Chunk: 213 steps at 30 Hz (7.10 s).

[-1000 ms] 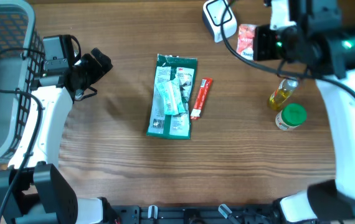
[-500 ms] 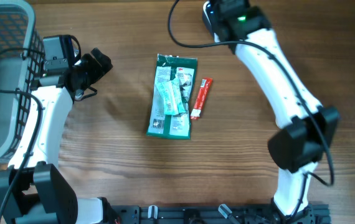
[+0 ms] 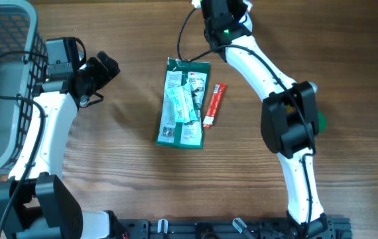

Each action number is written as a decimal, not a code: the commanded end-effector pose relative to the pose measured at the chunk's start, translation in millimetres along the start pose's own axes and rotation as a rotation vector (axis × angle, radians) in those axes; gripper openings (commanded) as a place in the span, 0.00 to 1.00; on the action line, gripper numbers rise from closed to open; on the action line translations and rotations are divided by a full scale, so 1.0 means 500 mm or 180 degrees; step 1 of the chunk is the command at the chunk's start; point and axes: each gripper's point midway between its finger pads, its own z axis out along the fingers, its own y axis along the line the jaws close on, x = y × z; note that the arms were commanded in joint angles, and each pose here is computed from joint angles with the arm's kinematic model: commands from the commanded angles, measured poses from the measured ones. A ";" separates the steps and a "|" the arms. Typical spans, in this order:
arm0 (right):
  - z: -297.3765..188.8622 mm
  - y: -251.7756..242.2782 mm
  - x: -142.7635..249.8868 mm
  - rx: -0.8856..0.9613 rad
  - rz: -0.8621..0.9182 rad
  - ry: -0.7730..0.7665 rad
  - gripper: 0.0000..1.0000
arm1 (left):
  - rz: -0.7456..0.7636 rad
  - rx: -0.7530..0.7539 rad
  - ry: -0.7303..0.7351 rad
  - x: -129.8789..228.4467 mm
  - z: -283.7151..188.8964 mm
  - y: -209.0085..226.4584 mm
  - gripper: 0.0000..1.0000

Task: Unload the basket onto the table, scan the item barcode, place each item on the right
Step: 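Bring the box back with the right gripper and set it down right, then move the right gripper to the red tube and grasp it, then close the right gripper firmly on the end of the red tube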

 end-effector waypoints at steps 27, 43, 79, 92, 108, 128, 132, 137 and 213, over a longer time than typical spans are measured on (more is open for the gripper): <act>-0.212 -0.163 0.094 -0.0751 0.1586 0.0105 0.04 | -0.0030 -0.0010 -0.0022 -0.005 0.001 0.001 1.00; -0.331 0.213 0.420 -0.2460 0.2122 0.2604 0.05 | -0.0031 -0.0010 -0.0022 -0.005 0.001 0.001 1.00; -0.408 0.459 0.195 -0.3665 0.3476 0.2028 0.43 | -0.0031 -0.0010 -0.0022 -0.005 0.001 0.001 1.00; -0.416 0.463 0.261 -0.3464 0.3140 0.2323 0.42 | -0.0030 -0.0010 -0.0022 -0.005 0.001 0.001 1.00; -0.449 0.428 0.301 -0.3757 0.3053 0.2454 0.38 | -0.0031 -0.0010 -0.0022 -0.005 0.001 0.001 1.00; -0.435 0.483 0.334 -0.3596 0.3212 0.2523 0.29 | -0.0031 -0.0010 -0.0022 -0.005 0.001 0.001 1.00; -0.432 0.484 0.331 -0.3595 0.3222 0.2490 0.18 | -0.0031 -0.0010 -0.0022 -0.005 0.001 0.001 1.00; -0.431 0.484 0.330 -0.3607 0.3195 0.2459 0.07 | -0.0030 -0.0010 -0.0022 -0.005 0.001 0.001 1.00; -0.427 0.447 0.285 -0.3729 0.3553 0.2121 0.25 | -0.0031 -0.0010 -0.0022 -0.005 0.001 0.001 1.00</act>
